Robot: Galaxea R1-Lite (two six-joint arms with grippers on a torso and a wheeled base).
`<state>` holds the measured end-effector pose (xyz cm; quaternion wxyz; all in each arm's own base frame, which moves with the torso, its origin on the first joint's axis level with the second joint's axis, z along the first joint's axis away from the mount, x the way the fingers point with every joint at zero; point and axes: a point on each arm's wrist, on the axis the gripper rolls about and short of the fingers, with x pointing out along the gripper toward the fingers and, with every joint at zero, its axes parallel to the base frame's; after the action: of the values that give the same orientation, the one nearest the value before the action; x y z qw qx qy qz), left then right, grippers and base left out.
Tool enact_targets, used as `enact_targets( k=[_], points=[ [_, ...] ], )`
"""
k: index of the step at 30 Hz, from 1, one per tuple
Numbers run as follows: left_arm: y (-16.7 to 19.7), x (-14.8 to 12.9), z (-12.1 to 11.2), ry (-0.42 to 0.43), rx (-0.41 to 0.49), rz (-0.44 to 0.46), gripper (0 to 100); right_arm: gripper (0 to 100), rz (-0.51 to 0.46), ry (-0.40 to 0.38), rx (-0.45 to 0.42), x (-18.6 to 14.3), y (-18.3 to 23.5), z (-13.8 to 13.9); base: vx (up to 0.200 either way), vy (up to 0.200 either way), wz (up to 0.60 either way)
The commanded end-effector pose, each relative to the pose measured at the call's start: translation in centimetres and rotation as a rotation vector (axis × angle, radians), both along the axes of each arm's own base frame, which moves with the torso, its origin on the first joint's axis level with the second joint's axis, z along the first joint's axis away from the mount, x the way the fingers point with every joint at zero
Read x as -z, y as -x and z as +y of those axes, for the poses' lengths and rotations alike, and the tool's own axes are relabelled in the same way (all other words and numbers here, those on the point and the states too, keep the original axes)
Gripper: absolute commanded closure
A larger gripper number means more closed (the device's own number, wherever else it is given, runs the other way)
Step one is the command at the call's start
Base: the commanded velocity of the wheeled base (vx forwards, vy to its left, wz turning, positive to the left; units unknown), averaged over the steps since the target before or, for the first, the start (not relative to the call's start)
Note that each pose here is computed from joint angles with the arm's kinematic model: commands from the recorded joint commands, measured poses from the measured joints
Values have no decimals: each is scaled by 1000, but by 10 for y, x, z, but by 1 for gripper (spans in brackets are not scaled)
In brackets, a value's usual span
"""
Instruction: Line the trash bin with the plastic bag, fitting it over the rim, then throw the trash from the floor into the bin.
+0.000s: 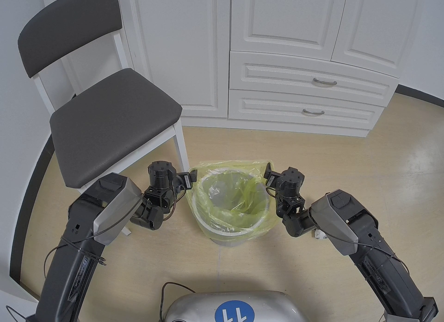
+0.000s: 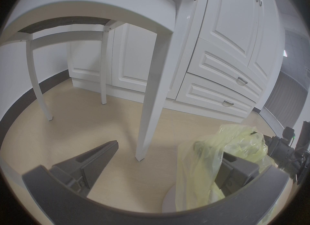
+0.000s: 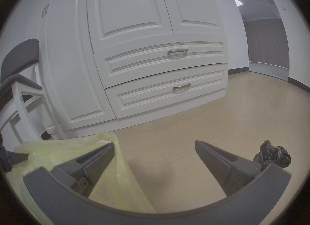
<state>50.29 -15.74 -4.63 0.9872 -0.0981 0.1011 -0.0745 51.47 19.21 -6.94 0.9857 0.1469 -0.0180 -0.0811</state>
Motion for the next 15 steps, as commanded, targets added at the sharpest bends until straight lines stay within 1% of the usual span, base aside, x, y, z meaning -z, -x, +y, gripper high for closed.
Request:
enact_targets(
  k=[1,6,9,10,11,12,13,14,15],
  points=[
    [0,0,1,1,-3,-1,0,0,0,0,0,1,0,0,0,0,0],
    [1,-4,2,3,-3,-8,0,0,-19,-28,1,-11,-1,0,0,0,0],
    [8,-15,3,0,8,-2,0,0,-14,-30,-5,-26,5,2,0,0,0],
    [15,-22,5,-4,17,13,0,0,-4,-26,-8,-31,8,1,0,0,0],
    [22,-27,6,-8,41,30,0,0,4,-24,-16,-36,12,2,0,0,0],
    [23,-28,6,-8,45,33,0,0,7,-23,-17,-37,13,1,0,0,0],
    [34,-36,7,-4,104,58,0,0,15,-24,-28,-44,18,1,0,0,0],
    [43,-43,10,-4,150,81,0,0,11,-41,-46,-50,24,3,0,0,0],
    [49,-49,11,-3,179,92,0,0,0,-59,-71,-55,27,4,0,0,0]
  ],
)
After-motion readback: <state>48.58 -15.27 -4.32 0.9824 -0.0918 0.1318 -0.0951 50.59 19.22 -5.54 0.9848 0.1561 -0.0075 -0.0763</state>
